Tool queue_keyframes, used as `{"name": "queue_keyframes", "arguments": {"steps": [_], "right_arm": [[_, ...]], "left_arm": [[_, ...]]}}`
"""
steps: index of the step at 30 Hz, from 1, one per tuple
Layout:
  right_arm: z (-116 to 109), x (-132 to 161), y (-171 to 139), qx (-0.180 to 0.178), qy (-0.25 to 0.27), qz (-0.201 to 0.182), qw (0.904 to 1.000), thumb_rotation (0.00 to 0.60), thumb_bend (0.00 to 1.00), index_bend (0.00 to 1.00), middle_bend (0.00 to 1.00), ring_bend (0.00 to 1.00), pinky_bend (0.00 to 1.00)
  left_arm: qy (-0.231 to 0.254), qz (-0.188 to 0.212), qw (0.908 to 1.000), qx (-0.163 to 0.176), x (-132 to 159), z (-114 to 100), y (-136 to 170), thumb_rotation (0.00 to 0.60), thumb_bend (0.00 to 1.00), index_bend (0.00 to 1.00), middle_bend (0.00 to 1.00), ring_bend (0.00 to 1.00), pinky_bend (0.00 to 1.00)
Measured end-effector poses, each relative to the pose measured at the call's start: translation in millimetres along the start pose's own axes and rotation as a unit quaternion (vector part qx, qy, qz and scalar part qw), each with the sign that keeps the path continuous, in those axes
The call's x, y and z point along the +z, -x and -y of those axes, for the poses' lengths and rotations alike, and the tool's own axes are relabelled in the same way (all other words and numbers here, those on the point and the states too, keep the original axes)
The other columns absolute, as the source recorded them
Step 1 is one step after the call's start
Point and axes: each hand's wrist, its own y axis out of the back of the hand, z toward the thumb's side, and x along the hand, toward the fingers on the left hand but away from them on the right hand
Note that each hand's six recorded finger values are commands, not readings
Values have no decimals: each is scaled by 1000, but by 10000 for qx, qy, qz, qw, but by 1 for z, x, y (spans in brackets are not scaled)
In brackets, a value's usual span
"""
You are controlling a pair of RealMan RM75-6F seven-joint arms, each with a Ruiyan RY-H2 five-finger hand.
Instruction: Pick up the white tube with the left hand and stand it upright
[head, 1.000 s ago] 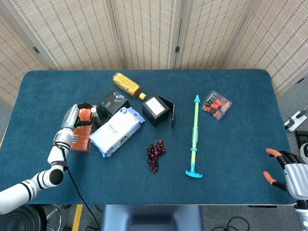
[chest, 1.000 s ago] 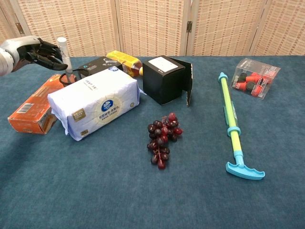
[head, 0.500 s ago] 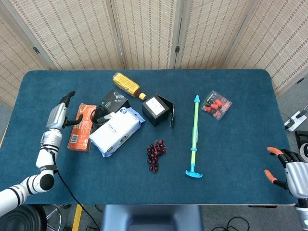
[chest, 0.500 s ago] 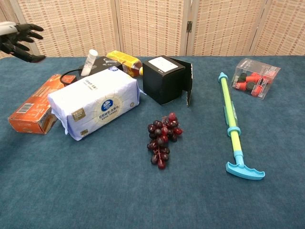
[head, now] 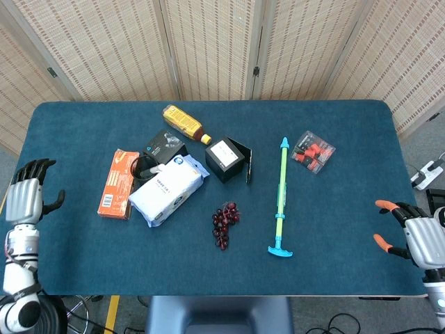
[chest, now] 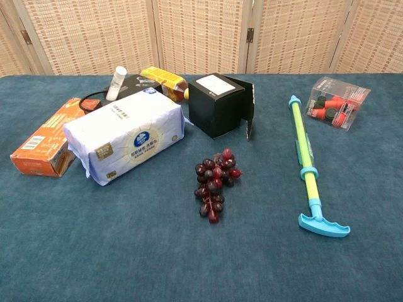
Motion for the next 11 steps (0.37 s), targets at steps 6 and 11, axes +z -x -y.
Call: {"name": "queue_keyframes", "arguments": {"steps": [6,11], "right_arm": [[2,9,6,21,-72,-134,9999,600,177,257,365,256,303],[7,14,3,-40,-253,-117,9996,600,176,256,363,250,303]], "left_arm": [[-329,95,9991,-240,-10,-1,59,600,415,248,200,133,159],[-400,153,9983,-393,-8,-3,96,600,415,254,201,135,159]]}}
